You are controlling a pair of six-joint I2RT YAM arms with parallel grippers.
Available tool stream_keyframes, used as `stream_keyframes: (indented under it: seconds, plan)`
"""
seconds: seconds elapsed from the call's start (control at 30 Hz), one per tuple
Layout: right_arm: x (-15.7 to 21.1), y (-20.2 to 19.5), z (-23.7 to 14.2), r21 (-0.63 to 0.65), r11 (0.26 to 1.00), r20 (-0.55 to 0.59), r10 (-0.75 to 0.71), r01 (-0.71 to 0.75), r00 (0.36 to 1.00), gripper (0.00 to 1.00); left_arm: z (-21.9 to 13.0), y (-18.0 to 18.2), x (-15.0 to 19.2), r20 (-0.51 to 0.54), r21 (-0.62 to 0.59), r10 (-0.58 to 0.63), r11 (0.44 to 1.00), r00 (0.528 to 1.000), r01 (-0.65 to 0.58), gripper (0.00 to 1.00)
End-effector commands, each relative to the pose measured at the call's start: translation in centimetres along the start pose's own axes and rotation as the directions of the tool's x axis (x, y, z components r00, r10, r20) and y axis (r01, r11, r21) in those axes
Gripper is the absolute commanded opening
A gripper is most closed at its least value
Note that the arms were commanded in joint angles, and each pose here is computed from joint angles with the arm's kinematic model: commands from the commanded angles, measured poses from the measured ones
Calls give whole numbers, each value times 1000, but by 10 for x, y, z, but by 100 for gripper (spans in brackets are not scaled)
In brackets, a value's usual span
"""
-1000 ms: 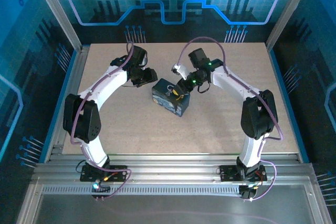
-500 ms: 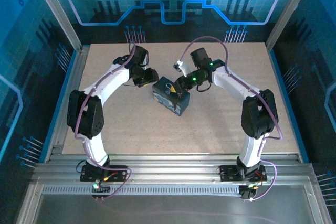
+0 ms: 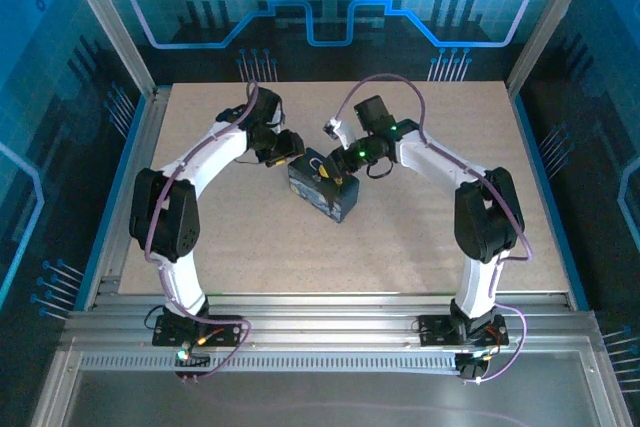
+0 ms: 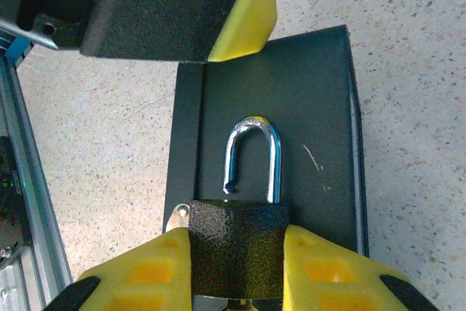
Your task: Unlock a padlock with a key
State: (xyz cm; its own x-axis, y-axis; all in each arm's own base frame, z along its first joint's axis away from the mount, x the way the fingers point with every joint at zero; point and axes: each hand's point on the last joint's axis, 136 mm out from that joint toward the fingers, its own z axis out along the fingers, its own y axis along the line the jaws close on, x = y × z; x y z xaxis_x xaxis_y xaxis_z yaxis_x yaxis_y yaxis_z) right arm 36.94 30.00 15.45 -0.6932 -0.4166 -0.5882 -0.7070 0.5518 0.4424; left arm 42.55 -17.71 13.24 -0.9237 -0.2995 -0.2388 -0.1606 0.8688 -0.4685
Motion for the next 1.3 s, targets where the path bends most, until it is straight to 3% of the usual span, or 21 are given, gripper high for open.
stream_keyframes:
  seconds: [0.0, 0.2, 0.37, 0.57, 0.73, 0.87, 1.0, 1.1, 1.27]
  plan:
    - [-27, 10, -32, -17, 1000, 121, 7, -5, 993, 20, -24, -5, -10, 46, 34, -5, 999, 999, 4, 51]
    - [-24, -24, -68, 115, 989, 168, 74, -94, 983, 22, -49, -4, -21, 101, 42, -19, 999, 995, 15, 52]
    - [22, -88, -80, 260, 919, 157, 262, -296, 952, 24, -61, 2, -17, 118, 24, -22, 1000, 993, 19, 52]
    - [96, -135, -70, 370, 802, 115, 462, -469, 879, 28, -65, 9, -10, 118, 5, -21, 1000, 993, 21, 52]
    - [135, -146, -53, 371, 760, 72, 550, -534, 832, 30, -72, 9, -11, 129, 0, -14, 1000, 991, 14, 52]
    - [155, -151, -46, 400, 744, 21, 576, -535, 817, 43, -84, 10, -18, 157, 4, -23, 1000, 987, 22, 52]
    - [145, -145, -54, 386, 767, 37, 543, -513, 839, 54, -94, 13, -21, 174, 4, -27, 1000, 984, 27, 52]
    - [117, -129, -68, 339, 818, 89, 465, -465, 881, 63, -97, 16, -22, 179, 1, -31, 1000, 983, 31, 52]
    - [62, -66, -78, 196, 948, 155, 222, -251, 963, 69, -93, 18, -20, 171, 7, -43, 999, 984, 42, 52]
